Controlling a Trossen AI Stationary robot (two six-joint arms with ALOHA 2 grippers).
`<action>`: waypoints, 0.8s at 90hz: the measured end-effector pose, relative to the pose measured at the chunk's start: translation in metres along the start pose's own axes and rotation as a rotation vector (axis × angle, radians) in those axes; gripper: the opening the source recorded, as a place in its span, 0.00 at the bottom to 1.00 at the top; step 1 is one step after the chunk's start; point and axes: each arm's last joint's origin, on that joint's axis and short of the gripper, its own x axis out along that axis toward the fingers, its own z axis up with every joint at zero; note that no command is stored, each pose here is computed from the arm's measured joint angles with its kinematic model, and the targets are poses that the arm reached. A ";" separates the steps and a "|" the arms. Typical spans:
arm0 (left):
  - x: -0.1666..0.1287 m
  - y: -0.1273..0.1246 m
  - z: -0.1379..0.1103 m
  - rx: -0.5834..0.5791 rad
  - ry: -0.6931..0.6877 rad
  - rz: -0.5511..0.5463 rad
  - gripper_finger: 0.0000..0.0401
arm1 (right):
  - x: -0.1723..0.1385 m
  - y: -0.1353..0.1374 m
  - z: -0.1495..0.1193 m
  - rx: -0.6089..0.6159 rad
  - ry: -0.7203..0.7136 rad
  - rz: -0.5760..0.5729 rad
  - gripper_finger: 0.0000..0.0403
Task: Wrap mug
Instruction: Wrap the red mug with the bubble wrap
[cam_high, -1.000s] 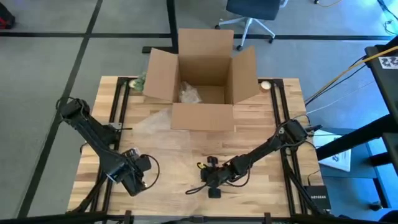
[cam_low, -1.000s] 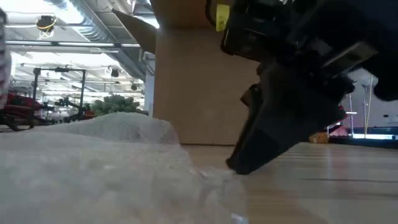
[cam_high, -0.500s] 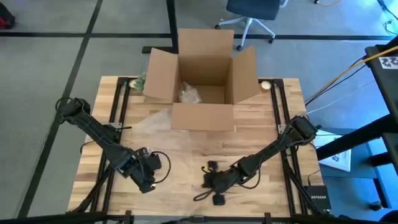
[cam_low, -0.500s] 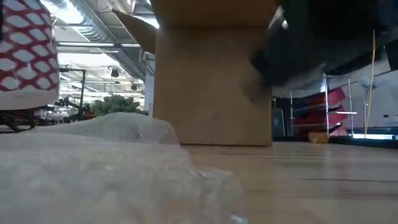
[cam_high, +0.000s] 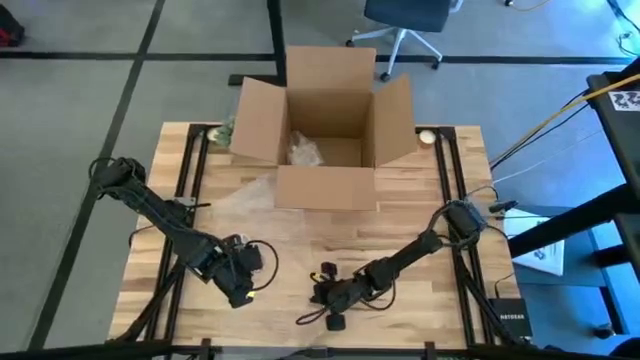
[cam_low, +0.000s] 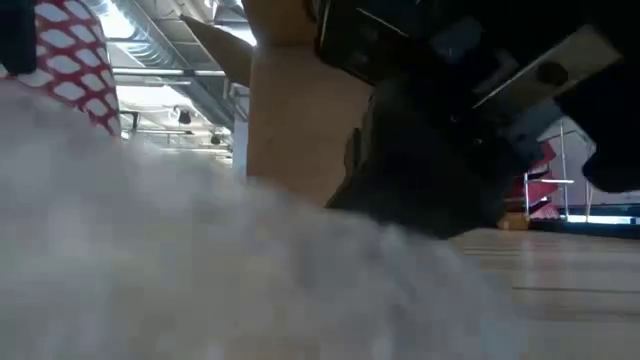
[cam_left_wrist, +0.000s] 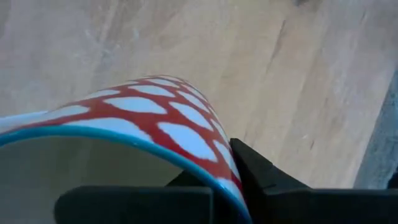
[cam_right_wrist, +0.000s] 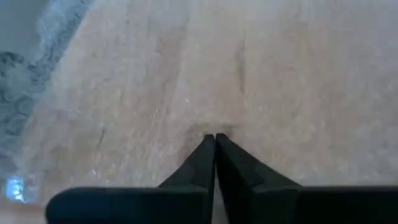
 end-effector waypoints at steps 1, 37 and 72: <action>0.000 0.000 0.000 0.000 0.000 0.000 0.00 | -0.002 0.000 0.000 0.000 0.014 -0.003 0.00; 0.002 0.001 0.011 0.016 -0.056 -0.026 0.00 | -0.087 -0.013 -0.027 -0.053 0.550 -0.270 0.00; 0.024 0.005 0.041 0.043 -0.192 -0.060 0.00 | -0.112 0.027 -0.013 0.190 0.209 -0.267 0.00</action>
